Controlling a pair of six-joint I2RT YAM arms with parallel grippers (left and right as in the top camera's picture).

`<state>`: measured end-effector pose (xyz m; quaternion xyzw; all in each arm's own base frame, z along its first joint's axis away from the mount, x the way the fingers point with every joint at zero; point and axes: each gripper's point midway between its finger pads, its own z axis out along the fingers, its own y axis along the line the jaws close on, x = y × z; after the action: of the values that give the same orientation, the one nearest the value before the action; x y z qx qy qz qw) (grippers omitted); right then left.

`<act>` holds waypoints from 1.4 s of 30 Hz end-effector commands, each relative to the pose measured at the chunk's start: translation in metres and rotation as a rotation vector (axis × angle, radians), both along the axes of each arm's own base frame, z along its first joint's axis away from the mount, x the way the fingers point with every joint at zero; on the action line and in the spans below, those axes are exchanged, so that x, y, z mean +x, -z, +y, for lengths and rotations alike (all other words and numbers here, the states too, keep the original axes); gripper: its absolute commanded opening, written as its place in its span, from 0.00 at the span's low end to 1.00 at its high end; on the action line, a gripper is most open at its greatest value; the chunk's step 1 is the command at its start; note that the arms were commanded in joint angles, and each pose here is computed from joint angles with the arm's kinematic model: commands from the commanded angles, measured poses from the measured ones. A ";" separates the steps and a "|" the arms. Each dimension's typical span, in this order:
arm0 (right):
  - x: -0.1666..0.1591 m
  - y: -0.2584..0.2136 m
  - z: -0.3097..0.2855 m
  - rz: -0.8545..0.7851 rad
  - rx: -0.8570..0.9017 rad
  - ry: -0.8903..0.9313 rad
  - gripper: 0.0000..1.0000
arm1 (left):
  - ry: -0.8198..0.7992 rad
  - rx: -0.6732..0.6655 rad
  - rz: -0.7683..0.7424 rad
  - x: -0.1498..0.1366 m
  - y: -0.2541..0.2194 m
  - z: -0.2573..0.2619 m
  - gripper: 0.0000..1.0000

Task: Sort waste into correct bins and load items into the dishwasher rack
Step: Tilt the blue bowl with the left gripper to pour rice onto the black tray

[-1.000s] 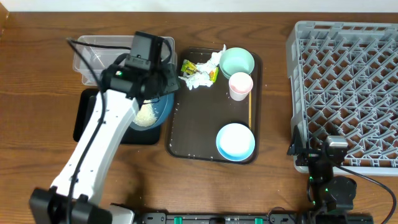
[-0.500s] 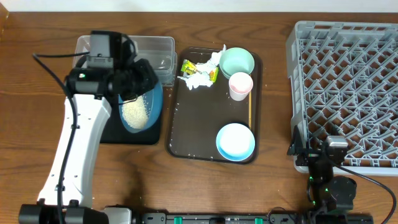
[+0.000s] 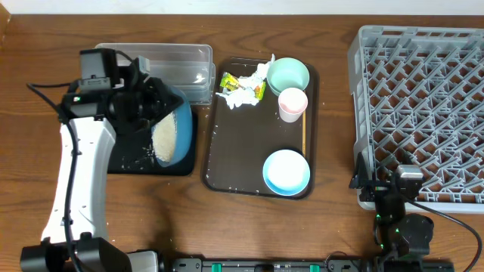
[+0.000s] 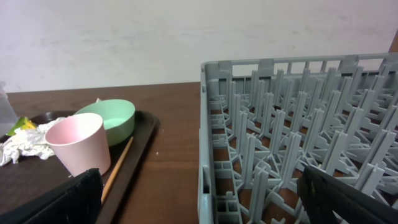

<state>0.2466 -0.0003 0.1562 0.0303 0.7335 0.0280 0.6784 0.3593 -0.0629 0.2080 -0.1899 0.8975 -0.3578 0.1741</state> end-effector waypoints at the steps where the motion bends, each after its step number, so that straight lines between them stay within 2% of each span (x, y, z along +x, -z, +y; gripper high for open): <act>1: 0.000 0.000 -0.003 -0.002 -0.013 0.012 0.99 | 0.071 -0.095 -0.082 -0.002 -0.022 -0.006 0.06; 7: 0.000 0.000 -0.003 -0.002 -0.013 0.012 0.99 | 0.046 -0.135 -0.090 -0.003 -0.022 0.008 0.06; 18: 0.000 0.000 -0.003 -0.002 -0.013 0.012 0.99 | 0.022 -0.296 -0.140 -0.009 -0.019 0.031 0.06; 24: 0.000 0.000 -0.003 -0.002 -0.013 0.012 0.99 | 0.010 -0.315 -0.167 -0.010 -0.023 0.041 0.06; 29: 0.000 0.000 -0.003 -0.002 -0.013 0.012 0.99 | 0.061 -0.431 -0.209 -0.016 -0.042 0.033 0.06; 38: 0.000 0.000 -0.003 -0.002 -0.013 0.012 0.99 | -0.015 -0.456 -0.202 -0.019 -0.038 0.057 0.06; 42: 0.000 0.000 -0.003 -0.003 -0.013 0.012 0.99 | -0.050 -0.523 -0.188 -0.027 -0.032 0.065 0.06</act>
<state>0.2466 -0.0002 0.1562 0.0301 0.7335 0.0281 0.6784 0.3405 0.0016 0.2327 -0.2223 0.7709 -0.5599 0.2070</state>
